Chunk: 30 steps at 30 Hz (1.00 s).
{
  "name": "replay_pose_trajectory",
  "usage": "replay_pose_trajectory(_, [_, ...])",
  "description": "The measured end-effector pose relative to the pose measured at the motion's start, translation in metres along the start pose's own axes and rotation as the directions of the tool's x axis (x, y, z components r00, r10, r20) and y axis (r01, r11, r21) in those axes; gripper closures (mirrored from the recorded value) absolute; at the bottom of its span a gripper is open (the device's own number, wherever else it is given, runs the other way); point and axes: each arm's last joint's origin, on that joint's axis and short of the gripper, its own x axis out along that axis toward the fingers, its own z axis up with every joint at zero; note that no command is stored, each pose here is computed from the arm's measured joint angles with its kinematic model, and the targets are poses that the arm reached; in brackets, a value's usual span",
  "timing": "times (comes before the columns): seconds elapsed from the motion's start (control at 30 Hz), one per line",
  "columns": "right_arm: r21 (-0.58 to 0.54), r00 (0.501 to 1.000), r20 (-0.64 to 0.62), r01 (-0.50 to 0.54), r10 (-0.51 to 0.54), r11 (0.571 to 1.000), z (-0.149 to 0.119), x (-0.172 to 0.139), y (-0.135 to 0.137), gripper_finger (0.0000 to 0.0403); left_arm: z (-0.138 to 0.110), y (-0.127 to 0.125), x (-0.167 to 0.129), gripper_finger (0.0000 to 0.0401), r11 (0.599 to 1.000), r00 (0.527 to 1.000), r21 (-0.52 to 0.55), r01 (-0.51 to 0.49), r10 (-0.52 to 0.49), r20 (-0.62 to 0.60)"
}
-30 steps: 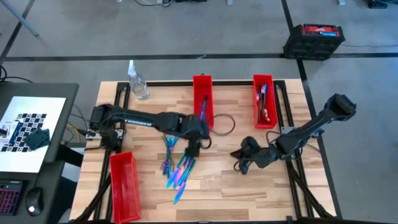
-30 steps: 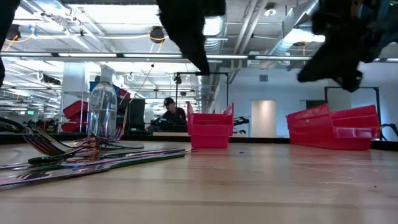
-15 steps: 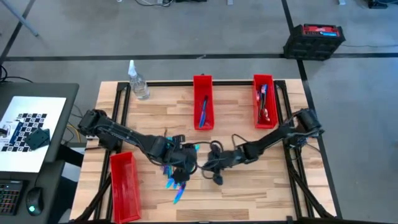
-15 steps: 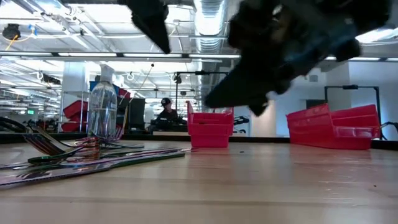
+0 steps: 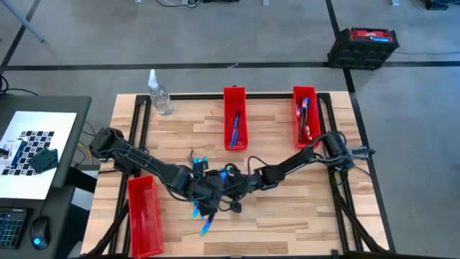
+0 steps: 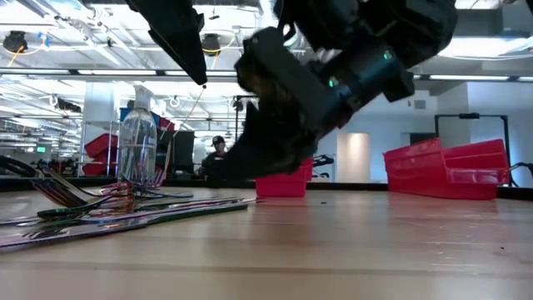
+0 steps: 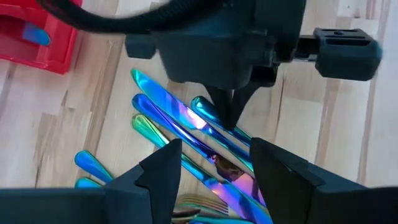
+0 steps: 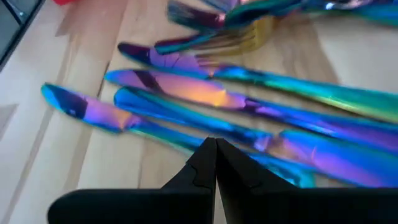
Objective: Sort silverware
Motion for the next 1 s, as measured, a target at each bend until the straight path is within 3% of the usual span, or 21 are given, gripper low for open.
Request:
replay_pose_trajectory(0.33, [0.015, 0.999, -0.037, 0.024, -0.024, 1.000, -0.007, 0.005, -0.006, 0.0403, 0.001, 0.000, 0.000, 0.0224, 1.000, 1.000, 0.009, -0.004, 0.004, 0.008])
replay_pose_trajectory(0.57, [-0.033, 0.988, -0.150, 0.042, -0.047, 0.999, -0.015, -0.004, 0.006, 0.0403, 0.000, 0.000, 0.000, 0.0224, 1.000, 1.000, 0.012, -0.002, 0.002, 0.006])
replay_pose_trajectory(0.77, [-0.035, 0.999, -0.022, -0.034, 0.033, 0.999, 0.004, -0.007, 0.016, 0.0403, 0.000, 0.000, 0.000, 0.0224, 1.000, 1.000, 0.029, -0.002, 0.001, 0.008])
replay_pose_trajectory(1.0, [-0.008, 0.999, -0.019, 0.028, -0.028, 1.000, 0.007, 0.008, -0.008, 0.0403, 0.001, 0.001, 0.001, 0.0224, 0.999, 1.000, 0.039, -0.009, 0.009, 0.008])
